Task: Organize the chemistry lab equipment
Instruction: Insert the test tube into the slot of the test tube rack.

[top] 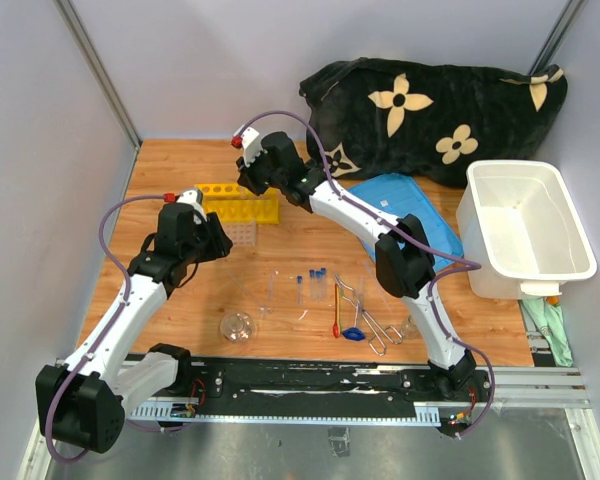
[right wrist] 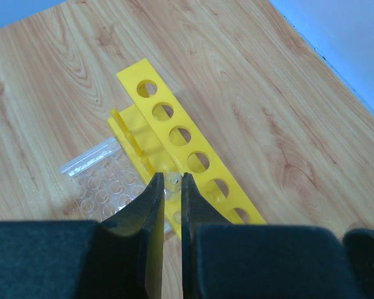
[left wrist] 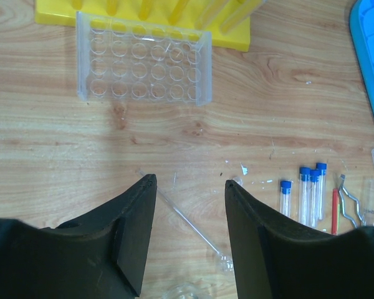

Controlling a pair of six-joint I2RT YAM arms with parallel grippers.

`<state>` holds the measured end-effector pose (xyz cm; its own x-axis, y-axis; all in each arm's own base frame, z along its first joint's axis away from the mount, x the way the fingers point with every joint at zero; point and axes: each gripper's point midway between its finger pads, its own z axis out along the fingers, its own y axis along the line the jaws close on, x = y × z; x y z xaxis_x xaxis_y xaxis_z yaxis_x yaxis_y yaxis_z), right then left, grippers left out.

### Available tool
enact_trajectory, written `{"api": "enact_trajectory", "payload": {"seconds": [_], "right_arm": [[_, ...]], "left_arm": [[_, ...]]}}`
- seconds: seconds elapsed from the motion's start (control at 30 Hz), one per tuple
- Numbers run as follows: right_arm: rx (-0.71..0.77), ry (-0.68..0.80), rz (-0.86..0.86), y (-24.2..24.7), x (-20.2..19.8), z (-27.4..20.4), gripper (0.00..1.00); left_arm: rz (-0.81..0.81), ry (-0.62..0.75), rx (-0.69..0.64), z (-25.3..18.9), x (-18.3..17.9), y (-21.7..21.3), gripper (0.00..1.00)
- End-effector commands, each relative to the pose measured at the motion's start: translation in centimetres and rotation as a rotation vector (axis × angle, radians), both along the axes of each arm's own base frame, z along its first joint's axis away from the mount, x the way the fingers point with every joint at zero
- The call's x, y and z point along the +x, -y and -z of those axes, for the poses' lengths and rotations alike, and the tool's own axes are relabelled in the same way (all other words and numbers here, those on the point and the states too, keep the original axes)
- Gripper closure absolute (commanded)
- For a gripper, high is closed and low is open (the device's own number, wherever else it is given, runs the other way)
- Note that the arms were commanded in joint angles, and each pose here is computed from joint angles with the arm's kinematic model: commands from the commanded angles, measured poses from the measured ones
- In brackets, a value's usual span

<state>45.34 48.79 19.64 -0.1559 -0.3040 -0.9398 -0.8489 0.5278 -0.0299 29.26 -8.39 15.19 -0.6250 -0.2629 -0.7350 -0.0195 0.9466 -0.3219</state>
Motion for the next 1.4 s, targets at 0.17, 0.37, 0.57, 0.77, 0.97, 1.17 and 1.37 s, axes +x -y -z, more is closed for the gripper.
{"api": "enact_trajectory", "payload": {"seconds": [0.17,0.37,0.57,0.77,0.97,1.17,1.37], "right_arm": [[0.031,0.002,-0.034,-0.7,-0.5,-0.8,0.99],[0.023,-0.011,-0.041,-1.0,-0.7,0.0,1.0],[0.02,-0.029,-0.05,-1.3,-0.8,0.8,0.99],[0.013,-0.04,-0.053,-1.5,-0.8,1.6,0.99],[0.015,-0.051,-0.06,-1.8,-0.9,2.1,0.99],[0.029,-0.039,-0.062,-1.8,-0.9,1.2,1.0],[0.03,-0.038,-0.072,-2.4,-0.9,1.7,0.99]], "left_arm": [[0.005,0.008,-0.004,0.4,0.3,0.0,0.48],[0.006,0.008,0.0,0.4,0.4,0.0,0.48],[0.003,0.005,0.002,0.6,0.3,-0.1,0.48],[0.003,0.004,0.005,0.7,0.4,-0.2,0.48],[0.003,0.002,0.006,0.8,0.4,-0.1,0.48],[0.006,0.0,0.006,0.9,0.4,-0.1,0.48],[0.006,0.003,0.008,0.8,0.4,-0.1,0.48]]}}
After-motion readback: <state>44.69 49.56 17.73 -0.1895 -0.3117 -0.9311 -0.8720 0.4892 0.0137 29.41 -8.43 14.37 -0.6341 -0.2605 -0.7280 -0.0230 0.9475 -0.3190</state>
